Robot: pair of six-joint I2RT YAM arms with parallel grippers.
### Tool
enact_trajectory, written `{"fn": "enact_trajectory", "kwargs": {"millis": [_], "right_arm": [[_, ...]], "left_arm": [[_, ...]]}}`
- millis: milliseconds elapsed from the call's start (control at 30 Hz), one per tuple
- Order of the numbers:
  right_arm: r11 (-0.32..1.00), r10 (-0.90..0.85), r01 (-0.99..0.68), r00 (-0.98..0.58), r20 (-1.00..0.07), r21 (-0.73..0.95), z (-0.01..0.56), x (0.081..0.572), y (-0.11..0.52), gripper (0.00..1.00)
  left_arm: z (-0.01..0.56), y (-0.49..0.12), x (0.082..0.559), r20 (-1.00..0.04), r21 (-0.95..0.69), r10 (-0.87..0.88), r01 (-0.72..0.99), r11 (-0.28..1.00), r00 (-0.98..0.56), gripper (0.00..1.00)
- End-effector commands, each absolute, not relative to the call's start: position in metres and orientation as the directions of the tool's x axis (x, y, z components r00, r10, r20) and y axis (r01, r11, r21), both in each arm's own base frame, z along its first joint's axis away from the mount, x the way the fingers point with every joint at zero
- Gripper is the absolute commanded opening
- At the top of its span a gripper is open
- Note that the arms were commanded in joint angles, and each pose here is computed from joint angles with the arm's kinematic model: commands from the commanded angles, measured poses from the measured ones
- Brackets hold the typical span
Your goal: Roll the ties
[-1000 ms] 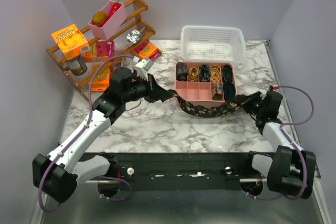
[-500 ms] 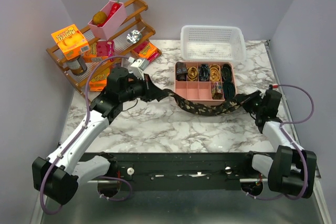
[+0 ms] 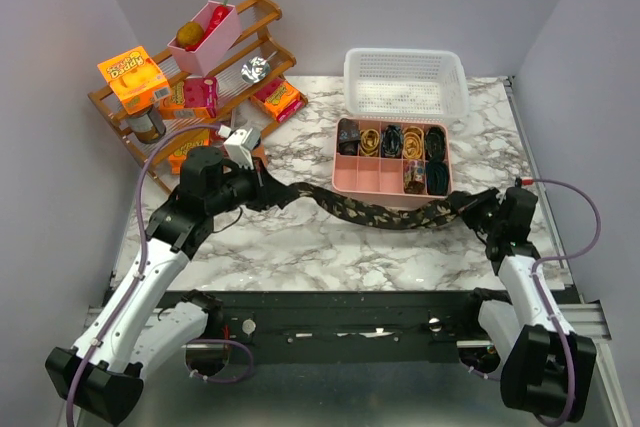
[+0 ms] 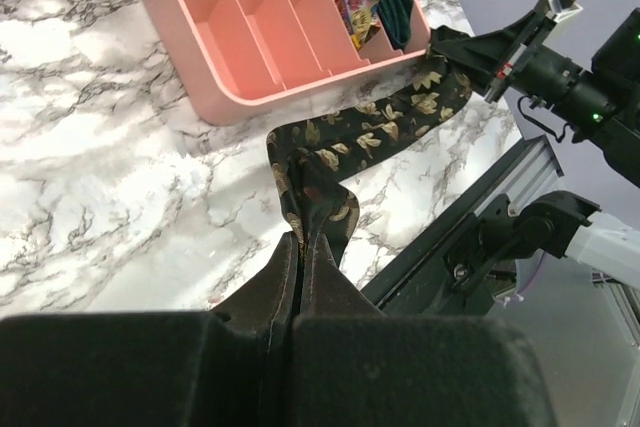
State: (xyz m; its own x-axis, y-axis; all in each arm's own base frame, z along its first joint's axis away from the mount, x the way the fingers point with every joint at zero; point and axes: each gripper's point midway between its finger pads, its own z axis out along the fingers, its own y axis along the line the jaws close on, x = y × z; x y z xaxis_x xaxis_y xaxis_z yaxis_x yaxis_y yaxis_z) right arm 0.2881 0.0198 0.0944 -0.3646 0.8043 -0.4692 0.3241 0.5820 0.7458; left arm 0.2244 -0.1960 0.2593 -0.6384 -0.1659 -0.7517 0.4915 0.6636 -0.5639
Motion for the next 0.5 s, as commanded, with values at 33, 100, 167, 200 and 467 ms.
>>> {"fn": "enact_trajectory", "kwargs": {"millis": [33, 100, 167, 200, 467], "right_arm": [[0.585, 0.806, 0.479, -0.432, -0.404, 0.655, 0.057, 0.246, 0.019, 0.07], [0.604, 0.791, 0.460, -0.442, -0.423, 0.650, 0.064, 0.244, 0.020, 0.07], [0.613, 0.784, 0.453, -0.451, -0.427, 0.647, 0.065, 0.242, 0.021, 0.07], [0.615, 0.782, 0.464, -0.463, -0.417, 0.638, 0.058, 0.237, 0.022, 0.07], [0.591, 0.791, 0.490, -0.510, -0.339, 0.641, 0.032, 0.232, 0.032, 0.19]], "left_arm": [[0.246, -0.186, 0.214, -0.742, -0.558, -0.161, 0.465, 0.687, -0.651, 0.00], [0.244, -0.185, 0.212, -0.738, -0.558, -0.158, 0.461, 0.690, -0.656, 0.00], [0.242, -0.184, 0.210, -0.734, -0.555, -0.149, 0.459, 0.694, -0.662, 0.00], [0.242, -0.183, 0.210, -0.735, -0.552, -0.150, 0.456, 0.698, -0.661, 0.00], [0.233, -0.165, 0.214, -0.723, -0.516, -0.173, 0.357, 0.779, -0.669, 0.00]]}}
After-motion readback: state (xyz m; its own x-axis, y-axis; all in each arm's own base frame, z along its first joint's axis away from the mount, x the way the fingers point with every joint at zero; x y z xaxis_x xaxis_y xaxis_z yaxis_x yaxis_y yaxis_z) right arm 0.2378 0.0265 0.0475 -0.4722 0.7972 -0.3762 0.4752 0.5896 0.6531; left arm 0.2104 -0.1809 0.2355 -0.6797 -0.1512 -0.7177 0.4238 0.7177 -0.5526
